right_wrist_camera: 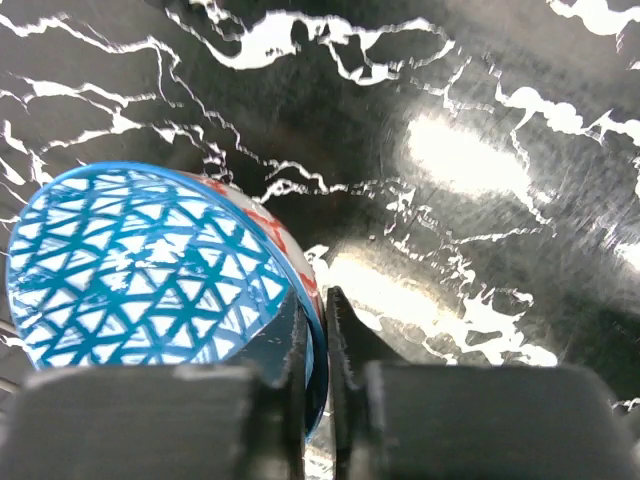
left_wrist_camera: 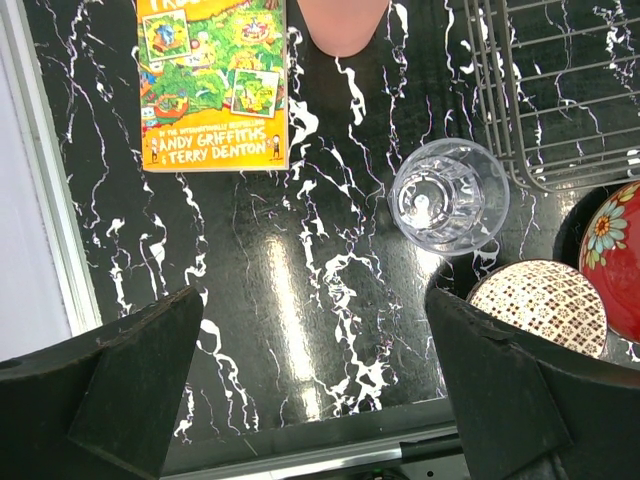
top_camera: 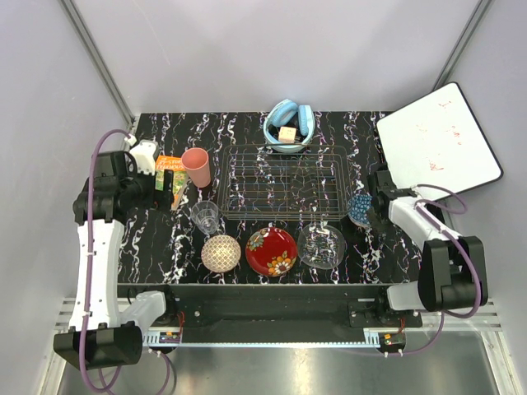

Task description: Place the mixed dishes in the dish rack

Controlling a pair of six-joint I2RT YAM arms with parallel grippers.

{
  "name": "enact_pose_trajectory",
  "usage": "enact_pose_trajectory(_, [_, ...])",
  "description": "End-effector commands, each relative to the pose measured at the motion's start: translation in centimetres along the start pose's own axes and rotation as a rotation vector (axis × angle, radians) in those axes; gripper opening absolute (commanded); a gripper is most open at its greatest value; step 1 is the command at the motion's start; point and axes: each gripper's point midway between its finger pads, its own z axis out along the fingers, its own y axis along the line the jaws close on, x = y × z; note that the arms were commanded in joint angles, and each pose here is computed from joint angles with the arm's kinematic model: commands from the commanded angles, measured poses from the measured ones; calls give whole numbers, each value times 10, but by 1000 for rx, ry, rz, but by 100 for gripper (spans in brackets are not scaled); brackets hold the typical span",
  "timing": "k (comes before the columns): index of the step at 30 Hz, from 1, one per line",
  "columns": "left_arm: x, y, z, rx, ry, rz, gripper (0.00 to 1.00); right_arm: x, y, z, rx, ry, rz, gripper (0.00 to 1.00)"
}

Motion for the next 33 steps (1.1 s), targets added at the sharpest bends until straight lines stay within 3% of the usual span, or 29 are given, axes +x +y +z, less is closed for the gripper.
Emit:
enact_pose_trajectory(1, [-26,5,-12,-27,-82,19,99,0,-23,3,50,-28,-42,0])
enact_pose_trajectory(13, [-32,5,-7,-16,-72,-10,99,-76,-23,-81,-145,-333,-39,0])
enact_pose_trajectory(18, [-29,2,-6,-7,-71,-25,99,-115,1,-138,-203,-550,-82,0])
enact_pose_trajectory(20, [-29,-3,-11,17,-95,-13,99,-118,23,-165,-245,-660,-114,0])
enact_pose_trajectory(22, [-26,-7,-11,31,-102,-10,99,-104,50,-179,-262,-733,-244,0])
enact_pose_trajectory(23, [-26,-8,-13,30,-108,-8,99,-113,60,-195,-249,-813,-228,0])
enact_pose_trajectory(25, [-24,-6,-14,16,-102,-19,99,-109,80,-190,-130,-895,-378,0])
enact_pose_trajectory(33, [-11,0,-21,-43,-90,-19,99,-99,140,-195,82,-1023,-584,0])
